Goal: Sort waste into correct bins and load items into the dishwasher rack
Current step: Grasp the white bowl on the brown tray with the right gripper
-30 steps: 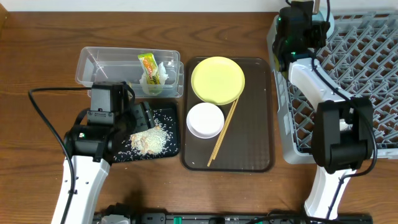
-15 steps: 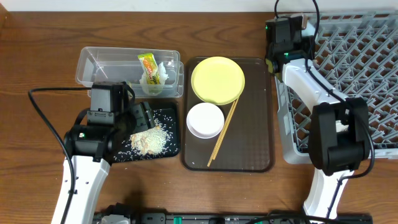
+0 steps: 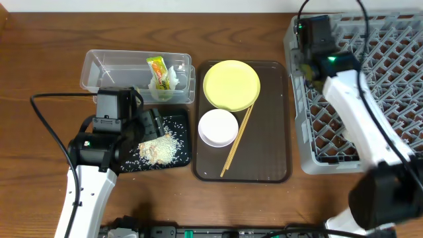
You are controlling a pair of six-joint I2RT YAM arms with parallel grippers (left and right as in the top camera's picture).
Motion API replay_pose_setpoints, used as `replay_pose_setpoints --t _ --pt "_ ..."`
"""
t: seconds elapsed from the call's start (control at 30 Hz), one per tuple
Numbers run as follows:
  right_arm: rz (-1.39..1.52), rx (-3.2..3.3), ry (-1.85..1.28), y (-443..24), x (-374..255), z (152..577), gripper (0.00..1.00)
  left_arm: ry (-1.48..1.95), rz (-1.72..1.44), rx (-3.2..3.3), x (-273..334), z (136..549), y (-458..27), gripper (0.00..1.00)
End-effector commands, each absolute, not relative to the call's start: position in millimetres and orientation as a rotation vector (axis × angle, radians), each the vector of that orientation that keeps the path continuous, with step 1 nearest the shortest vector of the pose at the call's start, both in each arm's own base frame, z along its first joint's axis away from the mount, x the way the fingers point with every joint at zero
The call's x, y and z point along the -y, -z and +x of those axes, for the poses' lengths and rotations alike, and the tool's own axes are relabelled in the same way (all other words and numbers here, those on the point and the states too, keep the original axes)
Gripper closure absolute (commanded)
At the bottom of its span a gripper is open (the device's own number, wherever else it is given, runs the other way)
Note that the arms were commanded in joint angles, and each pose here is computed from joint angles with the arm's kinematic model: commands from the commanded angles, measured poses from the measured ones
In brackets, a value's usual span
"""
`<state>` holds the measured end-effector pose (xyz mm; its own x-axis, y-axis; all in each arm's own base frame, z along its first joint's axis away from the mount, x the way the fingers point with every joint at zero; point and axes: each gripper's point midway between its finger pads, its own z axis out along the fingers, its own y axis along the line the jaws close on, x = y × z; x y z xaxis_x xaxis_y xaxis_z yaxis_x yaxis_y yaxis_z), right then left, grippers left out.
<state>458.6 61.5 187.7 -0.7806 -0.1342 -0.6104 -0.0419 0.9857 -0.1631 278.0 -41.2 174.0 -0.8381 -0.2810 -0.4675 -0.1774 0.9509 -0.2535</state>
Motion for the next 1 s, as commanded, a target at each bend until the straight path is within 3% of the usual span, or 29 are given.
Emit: replay_pose_setpoints --t 0.0,0.17,0.47,0.63,0.67,0.73,0.87,0.97 --pt "-0.204 -2.529 -0.39 -191 -145 429 0.49 0.143 -0.346 -2.595 24 276 -173 0.25" --pt "-0.297 -2.695 -0.506 -155 -183 390 0.51 -0.172 -0.695 -2.597 -22 253 -160 0.21" --pt "-0.457 -2.951 -0.463 -63 -230 338 0.7 -0.18 -0.712 -2.619 -21 252 -154 0.18" --pt "-0.446 -3.048 -0.419 -30 -240 322 0.73 -0.18 -0.712 -2.619 -21 252 -154 0.18" --pt "-0.45 -3.057 -0.416 -27 -242 320 0.78 -0.18 -0.712 -2.619 -21 252 -154 0.18" --pt "-0.466 -3.064 -0.409 -23 -245 317 0.98 -0.18 -0.712 -2.619 -21 252 -154 0.18" --pt "-0.442 -3.018 -0.364 -37 -238 330 0.99 -0.18 -0.712 -2.619 -21 252 -154 0.18" --pt "-0.388 -2.925 -0.294 -72 -222 353 0.99 -0.18 -0.712 -2.619 -21 252 -154 0.18"
